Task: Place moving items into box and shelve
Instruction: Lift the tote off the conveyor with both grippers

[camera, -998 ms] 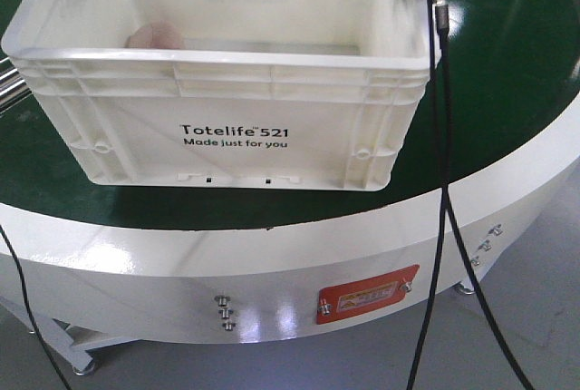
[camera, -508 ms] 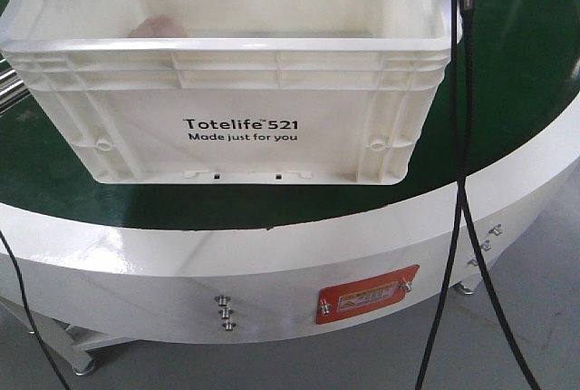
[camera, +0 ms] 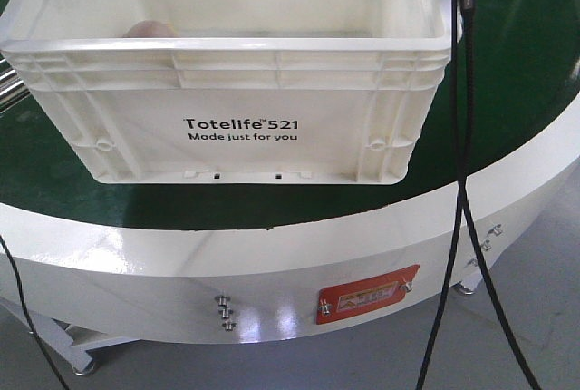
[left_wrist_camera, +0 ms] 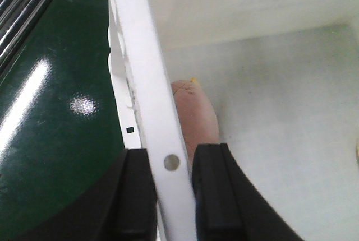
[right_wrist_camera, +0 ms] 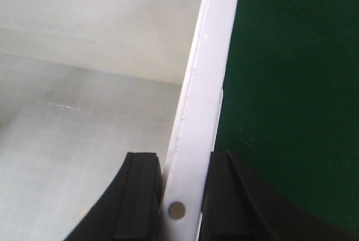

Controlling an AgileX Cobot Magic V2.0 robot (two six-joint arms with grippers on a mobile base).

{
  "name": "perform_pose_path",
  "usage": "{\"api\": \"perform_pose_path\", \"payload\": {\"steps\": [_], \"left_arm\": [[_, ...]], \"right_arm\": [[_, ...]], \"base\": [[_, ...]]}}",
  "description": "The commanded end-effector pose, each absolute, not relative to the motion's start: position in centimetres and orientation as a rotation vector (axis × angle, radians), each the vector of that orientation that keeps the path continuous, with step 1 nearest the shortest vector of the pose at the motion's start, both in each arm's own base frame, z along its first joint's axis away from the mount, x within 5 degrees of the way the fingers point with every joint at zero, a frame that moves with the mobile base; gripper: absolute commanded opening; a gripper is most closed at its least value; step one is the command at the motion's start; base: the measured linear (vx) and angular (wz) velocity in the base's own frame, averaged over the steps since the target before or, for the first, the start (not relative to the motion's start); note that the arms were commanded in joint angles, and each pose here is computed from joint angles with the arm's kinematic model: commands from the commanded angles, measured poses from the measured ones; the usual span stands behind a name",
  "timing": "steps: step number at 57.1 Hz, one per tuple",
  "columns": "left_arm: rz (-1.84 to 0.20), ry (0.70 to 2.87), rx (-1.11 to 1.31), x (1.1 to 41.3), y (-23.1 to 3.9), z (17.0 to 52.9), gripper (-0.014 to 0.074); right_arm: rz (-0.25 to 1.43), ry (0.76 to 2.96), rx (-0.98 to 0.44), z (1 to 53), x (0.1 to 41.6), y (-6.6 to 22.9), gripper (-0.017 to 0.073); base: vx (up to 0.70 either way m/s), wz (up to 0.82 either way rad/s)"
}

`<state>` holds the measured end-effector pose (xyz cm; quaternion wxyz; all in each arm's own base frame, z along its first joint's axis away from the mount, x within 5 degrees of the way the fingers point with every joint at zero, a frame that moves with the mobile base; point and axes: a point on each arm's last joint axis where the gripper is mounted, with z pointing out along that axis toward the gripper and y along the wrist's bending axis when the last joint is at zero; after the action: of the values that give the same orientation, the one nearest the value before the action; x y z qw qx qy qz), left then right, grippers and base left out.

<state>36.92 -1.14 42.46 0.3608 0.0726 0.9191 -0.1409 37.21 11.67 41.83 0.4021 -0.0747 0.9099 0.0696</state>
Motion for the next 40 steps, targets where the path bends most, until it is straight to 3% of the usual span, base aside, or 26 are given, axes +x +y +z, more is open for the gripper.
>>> {"api": "perform_pose_path", "payload": {"steps": [1,40], "left_arm": [[-0.325,2.143,0.185,35.06,-1.09,47.15,0.0002],[-0.325,2.143,0.185,35.06,-1.09,47.15,0.0002]], "right_arm": [[0.149,2.045,-0.186,46.92,35.69,10.33,-0.0003],[0.149,2.045,-0.186,46.92,35.69,10.33,-0.0003]], "base": [[0.00,0.00],[0.00,0.00]]}}
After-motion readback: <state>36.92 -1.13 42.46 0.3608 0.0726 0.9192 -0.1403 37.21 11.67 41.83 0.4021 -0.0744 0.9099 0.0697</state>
